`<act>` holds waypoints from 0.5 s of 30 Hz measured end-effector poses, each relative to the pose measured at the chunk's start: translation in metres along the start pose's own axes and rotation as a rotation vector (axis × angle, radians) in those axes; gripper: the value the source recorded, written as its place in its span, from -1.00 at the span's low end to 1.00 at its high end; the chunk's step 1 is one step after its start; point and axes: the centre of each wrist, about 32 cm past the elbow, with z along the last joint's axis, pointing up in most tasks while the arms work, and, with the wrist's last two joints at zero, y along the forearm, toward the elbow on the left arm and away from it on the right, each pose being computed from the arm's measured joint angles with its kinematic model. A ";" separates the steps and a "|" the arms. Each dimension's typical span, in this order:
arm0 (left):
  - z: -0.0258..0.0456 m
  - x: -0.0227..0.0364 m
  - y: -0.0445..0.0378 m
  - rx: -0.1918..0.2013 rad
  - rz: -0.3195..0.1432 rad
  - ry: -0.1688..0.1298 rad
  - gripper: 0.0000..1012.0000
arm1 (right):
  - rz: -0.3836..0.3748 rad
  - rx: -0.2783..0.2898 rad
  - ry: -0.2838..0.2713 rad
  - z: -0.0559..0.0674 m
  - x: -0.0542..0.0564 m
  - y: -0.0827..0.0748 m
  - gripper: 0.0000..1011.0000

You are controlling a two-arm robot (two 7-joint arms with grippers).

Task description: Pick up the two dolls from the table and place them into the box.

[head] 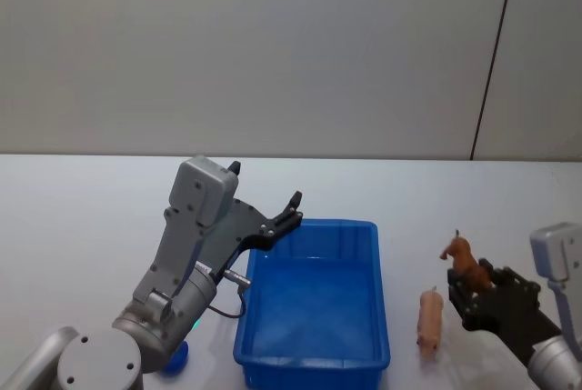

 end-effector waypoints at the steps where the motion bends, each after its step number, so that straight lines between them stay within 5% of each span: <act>1: 0.0000 0.0000 0.0000 0.000 0.000 0.000 0.98 | 0.014 0.017 0.000 0.004 0.000 0.000 -0.14; 15: 0.0000 0.0000 0.0000 0.000 0.000 0.000 0.98 | 0.190 0.074 0.021 0.025 -0.015 0.024 -0.14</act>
